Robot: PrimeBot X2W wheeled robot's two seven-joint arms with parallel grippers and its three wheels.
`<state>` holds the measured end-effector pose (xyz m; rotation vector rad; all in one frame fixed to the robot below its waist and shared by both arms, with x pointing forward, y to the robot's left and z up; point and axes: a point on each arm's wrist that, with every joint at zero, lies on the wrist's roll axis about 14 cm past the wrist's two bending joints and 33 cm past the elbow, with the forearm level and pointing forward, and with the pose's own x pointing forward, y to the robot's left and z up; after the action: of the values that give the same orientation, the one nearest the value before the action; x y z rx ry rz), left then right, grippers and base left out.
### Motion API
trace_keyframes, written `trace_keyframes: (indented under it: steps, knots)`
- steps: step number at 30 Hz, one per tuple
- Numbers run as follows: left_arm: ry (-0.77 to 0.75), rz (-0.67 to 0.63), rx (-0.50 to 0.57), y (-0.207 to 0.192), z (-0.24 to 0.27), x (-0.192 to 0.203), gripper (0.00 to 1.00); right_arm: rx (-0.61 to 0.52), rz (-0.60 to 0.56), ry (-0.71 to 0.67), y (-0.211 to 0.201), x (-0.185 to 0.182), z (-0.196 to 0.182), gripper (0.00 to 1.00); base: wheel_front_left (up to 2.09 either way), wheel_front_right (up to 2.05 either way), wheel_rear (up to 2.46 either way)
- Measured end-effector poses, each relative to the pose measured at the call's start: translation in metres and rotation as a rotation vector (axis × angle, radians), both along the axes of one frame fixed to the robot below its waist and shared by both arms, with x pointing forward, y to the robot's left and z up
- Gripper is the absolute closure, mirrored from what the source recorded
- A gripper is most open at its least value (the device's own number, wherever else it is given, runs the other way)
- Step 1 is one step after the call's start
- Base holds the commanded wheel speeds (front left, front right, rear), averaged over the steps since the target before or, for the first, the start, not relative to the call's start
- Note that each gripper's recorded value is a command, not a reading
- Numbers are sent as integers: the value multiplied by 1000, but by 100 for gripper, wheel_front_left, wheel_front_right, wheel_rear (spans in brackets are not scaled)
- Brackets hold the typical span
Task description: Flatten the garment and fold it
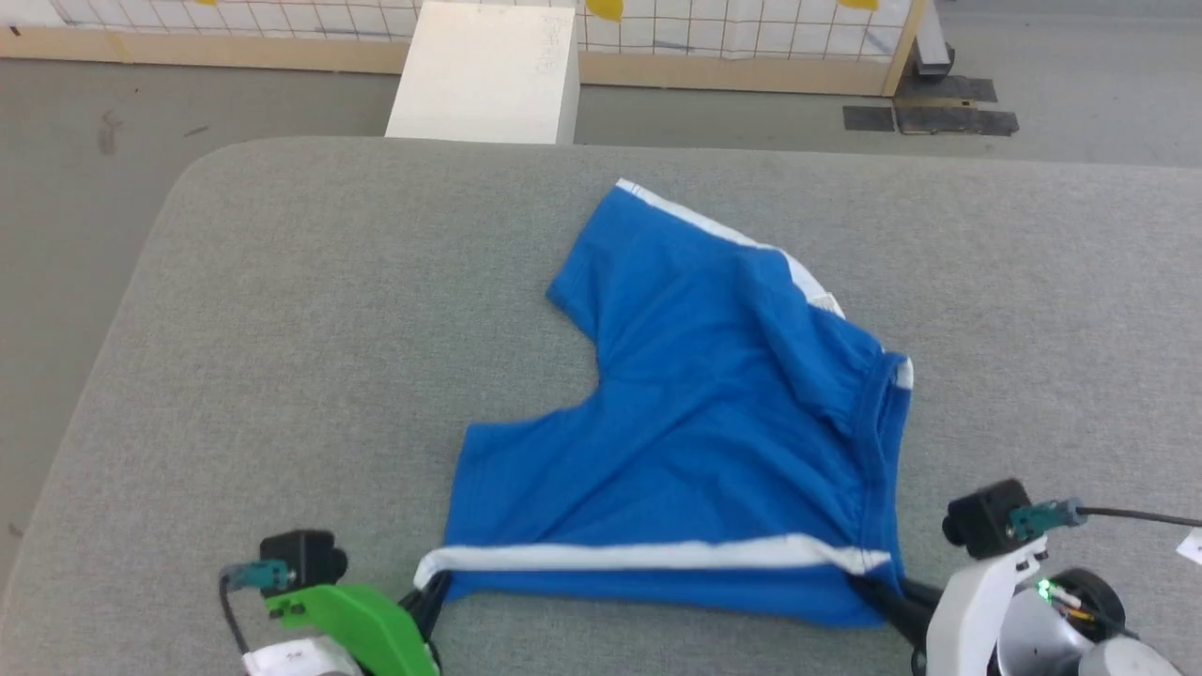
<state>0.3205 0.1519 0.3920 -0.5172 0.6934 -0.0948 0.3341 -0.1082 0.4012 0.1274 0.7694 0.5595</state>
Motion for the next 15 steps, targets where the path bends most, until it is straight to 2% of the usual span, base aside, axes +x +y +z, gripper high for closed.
trace_keyframes:
  steps: [4,9,15]
  knots:
    - [-11,19,-10,4,10,-2,100,-2,4,48,-1,-11,-1,100,0,0,0]
    - [-125,40,-36,3,40,15,100,25,-19,-3,0,-1,15,100,0,0,0]
    - [-255,3,-23,-4,74,52,100,36,-40,-42,1,15,26,100,0,0,0]
